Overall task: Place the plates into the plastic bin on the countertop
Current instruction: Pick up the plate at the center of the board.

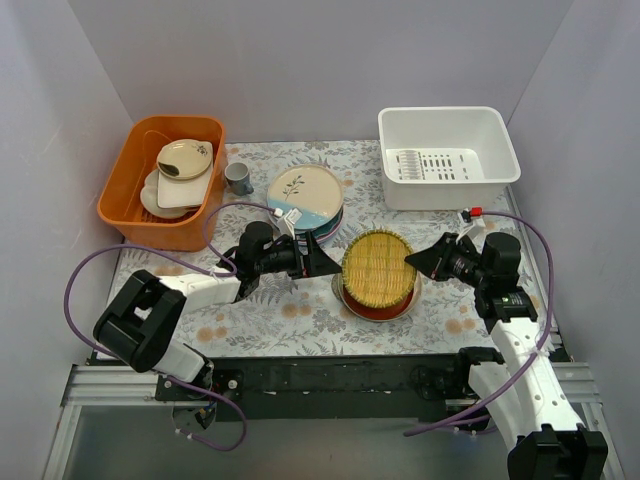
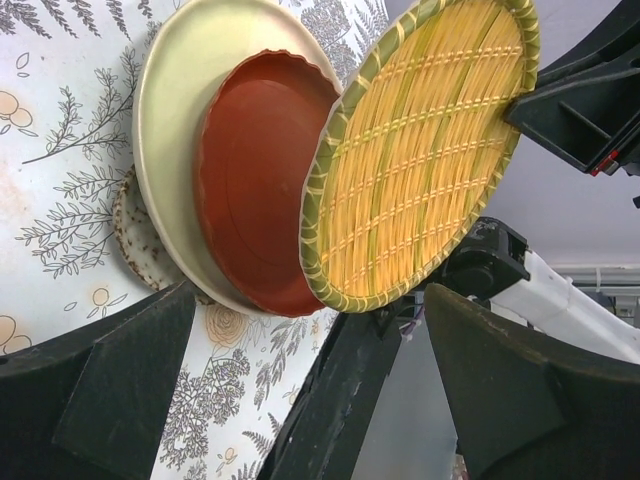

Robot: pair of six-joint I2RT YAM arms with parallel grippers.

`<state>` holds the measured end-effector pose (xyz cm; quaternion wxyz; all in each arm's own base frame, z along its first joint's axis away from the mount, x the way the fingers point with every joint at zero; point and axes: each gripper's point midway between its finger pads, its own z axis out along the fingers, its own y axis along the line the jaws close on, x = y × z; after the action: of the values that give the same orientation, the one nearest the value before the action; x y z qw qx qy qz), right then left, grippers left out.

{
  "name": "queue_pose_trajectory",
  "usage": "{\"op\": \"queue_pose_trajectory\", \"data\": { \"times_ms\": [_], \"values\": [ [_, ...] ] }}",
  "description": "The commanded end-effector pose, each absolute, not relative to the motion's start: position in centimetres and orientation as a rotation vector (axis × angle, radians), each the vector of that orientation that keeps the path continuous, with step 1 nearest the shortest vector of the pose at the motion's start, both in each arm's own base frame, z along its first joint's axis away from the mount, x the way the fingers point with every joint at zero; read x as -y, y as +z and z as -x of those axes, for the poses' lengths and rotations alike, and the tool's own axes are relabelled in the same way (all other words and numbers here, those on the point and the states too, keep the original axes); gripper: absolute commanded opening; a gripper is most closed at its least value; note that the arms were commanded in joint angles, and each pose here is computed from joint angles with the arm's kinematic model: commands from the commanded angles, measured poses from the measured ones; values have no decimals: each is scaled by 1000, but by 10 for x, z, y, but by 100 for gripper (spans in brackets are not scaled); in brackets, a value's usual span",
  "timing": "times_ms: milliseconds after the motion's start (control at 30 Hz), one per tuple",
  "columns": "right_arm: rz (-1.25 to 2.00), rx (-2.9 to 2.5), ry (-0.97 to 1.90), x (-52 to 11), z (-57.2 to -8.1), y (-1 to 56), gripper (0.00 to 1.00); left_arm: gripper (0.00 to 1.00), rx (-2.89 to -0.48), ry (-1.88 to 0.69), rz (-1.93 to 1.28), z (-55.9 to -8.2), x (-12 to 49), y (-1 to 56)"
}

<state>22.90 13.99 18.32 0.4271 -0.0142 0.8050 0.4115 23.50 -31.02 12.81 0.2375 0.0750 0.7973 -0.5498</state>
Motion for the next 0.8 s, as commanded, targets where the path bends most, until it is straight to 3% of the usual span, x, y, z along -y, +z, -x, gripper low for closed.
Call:
{"op": "queue_pose_trajectory", "data": {
  "times_ms": [0, 367, 767],
  "values": [
    [80, -1919, 1045, -142, -238, 209, 1, 98, -2137, -1482, -224, -238, 310, 140],
    [59, -1922, 1025, -139, -258, 214, 1, 98, -2111, -1391, -191, -244, 300, 147],
    [75, -1857, 999, -138, -304, 256, 1, 98, -2095, -1382, -210, -241, 298, 153]
  ]
}}
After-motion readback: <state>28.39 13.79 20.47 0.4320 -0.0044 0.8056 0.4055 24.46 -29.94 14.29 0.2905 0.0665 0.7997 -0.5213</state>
